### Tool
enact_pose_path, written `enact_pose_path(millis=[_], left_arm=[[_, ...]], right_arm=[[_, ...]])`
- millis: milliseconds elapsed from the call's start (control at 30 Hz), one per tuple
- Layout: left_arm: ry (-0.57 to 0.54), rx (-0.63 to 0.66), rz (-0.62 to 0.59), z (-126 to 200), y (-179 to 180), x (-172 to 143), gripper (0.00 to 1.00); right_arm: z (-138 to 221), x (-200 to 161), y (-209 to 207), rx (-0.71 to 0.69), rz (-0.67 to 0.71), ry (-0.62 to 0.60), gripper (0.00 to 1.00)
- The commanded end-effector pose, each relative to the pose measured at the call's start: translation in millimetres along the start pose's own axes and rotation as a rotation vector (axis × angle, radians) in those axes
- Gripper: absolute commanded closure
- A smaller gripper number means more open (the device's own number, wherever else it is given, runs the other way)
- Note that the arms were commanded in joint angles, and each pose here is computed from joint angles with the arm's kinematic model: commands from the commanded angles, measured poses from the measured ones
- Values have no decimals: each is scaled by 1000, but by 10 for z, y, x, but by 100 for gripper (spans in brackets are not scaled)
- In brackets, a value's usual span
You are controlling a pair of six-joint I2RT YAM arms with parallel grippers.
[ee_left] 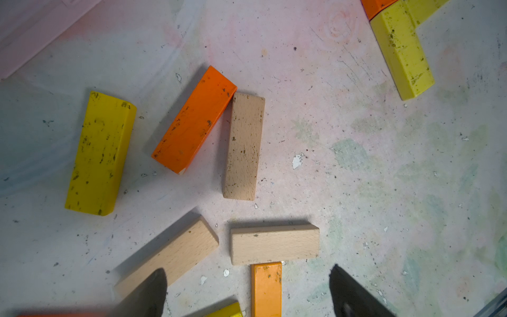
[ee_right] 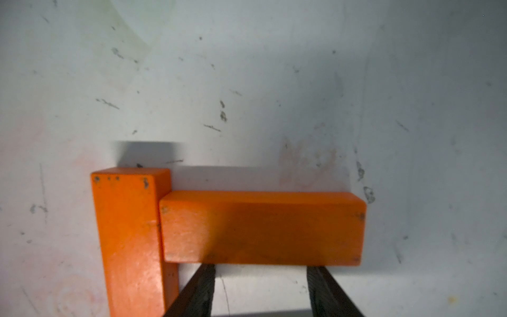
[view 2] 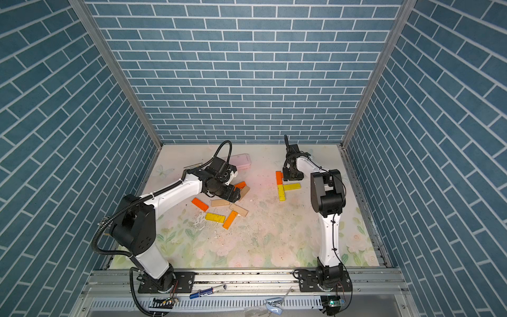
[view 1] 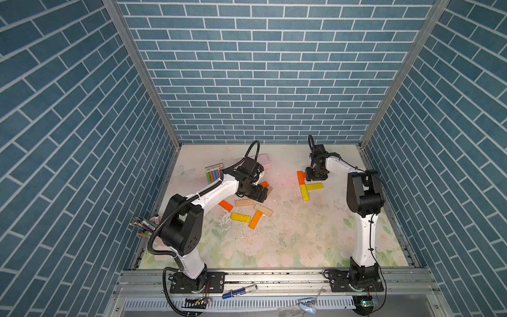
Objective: Assemble the number 6 with building blocks
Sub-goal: Adjust the building block at the center of the board.
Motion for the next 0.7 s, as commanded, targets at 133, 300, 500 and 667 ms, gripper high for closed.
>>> enact_pose_path(millis=[133, 300, 500, 667], left_arm=[[-19, -11, -2, 75, -23, 50, 7], [-19, -11, -3, 71, -20, 50, 7], [-20, -11, -1, 76, -19, 53, 7], [-20, -12, -2, 72, -23, 56, 7]], right_arm=[[-205, -125, 10, -6, -33, 67, 44], [-227, -125, 5, -5, -37, 68, 44], [-247, -126, 5, -5, -39, 72, 44], [-253, -120, 4, -5, -44, 72, 44]])
Point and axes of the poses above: each gripper's point midway between its finger pads, its own z axis back along the fingers, its own y axis along the line the jaws close on, x = y × z, the point moved 4 cm from there along z, back along the fingers, and after that the axes turned 10 degrees about z, right-handed, at the moved point
